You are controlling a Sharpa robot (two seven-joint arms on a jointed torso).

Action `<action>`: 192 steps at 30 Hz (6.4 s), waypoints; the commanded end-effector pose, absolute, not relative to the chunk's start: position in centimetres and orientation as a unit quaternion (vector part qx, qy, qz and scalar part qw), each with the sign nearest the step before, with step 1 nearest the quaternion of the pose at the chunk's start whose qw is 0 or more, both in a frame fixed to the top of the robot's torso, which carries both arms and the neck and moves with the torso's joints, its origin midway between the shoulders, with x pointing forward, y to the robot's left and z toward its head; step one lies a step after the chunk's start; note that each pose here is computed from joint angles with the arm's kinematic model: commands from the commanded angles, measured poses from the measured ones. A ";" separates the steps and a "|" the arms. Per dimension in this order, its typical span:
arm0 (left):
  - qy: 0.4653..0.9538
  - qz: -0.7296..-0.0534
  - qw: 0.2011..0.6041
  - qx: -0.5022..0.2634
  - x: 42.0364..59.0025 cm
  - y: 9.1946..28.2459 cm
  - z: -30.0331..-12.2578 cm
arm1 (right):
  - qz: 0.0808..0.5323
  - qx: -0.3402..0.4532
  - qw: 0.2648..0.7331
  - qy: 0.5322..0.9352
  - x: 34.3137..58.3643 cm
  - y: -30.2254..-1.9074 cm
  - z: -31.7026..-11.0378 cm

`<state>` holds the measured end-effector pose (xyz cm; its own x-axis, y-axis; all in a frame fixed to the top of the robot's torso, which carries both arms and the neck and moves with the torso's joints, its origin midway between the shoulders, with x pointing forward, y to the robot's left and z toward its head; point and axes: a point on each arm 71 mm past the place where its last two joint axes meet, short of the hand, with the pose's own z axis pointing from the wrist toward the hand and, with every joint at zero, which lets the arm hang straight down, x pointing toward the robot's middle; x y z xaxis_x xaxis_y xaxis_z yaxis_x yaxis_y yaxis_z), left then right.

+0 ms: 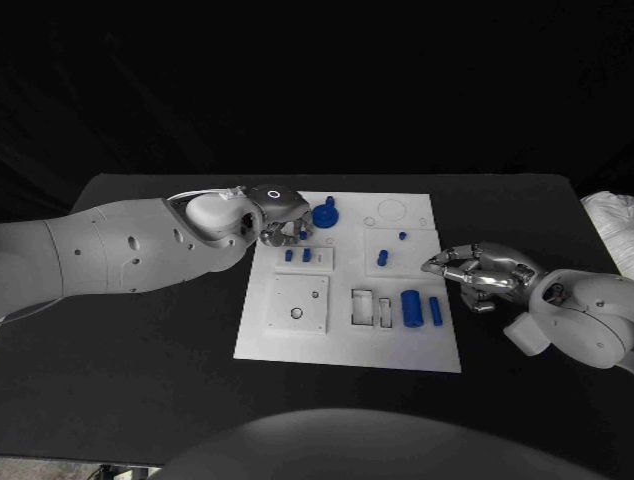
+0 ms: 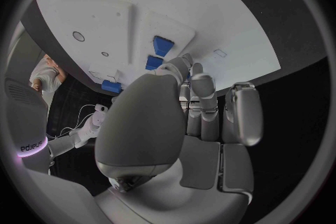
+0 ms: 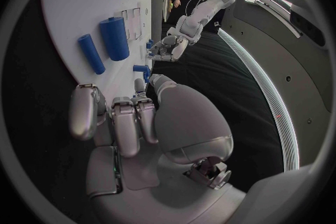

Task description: Assemble the parts on the task board

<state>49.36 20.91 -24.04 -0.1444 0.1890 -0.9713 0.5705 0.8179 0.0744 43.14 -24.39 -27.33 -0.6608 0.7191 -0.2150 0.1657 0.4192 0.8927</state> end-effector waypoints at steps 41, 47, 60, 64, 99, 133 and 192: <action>0.524 -0.324 0.784 0.077 47.8 27.5 -14.6 | 0.225 -0.181 0.594 0.751 48.5 -21.6 -19.7; 0.543 -0.347 0.763 0.043 47.4 27.0 -15.6 | 0.158 -0.222 0.603 0.750 49.4 -22.1 -20.7; 0.567 -0.358 0.742 0.021 47.3 27.0 -16.5 | 0.113 -0.258 0.589 0.757 49.8 -21.6 -22.4; 0.569 -0.360 0.738 0.024 47.2 26.8 -16.6 | 0.112 -0.257 0.580 0.765 49.8 -21.6 -23.2; 0.587 -0.352 0.729 0.024 47.5 26.7 -17.0 | 0.169 -0.230 0.574 0.767 49.5 -21.3 -24.7; 0.597 -0.350 0.722 0.025 47.4 26.6 -17.2 | 0.182 -0.214 0.571 0.771 49.8 -21.6 -25.5; 0.635 -0.370 0.677 0.025 48.3 23.4 -20.7 | 0.294 -0.285 0.519 0.750 44.2 -9.5 -24.3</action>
<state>48.32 23.64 -20.62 -0.0590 -0.4603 -0.8858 0.5231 0.7415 -0.4202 44.18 -9.49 -23.96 -0.3166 -0.0683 -0.9461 -0.7247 0.6610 0.1948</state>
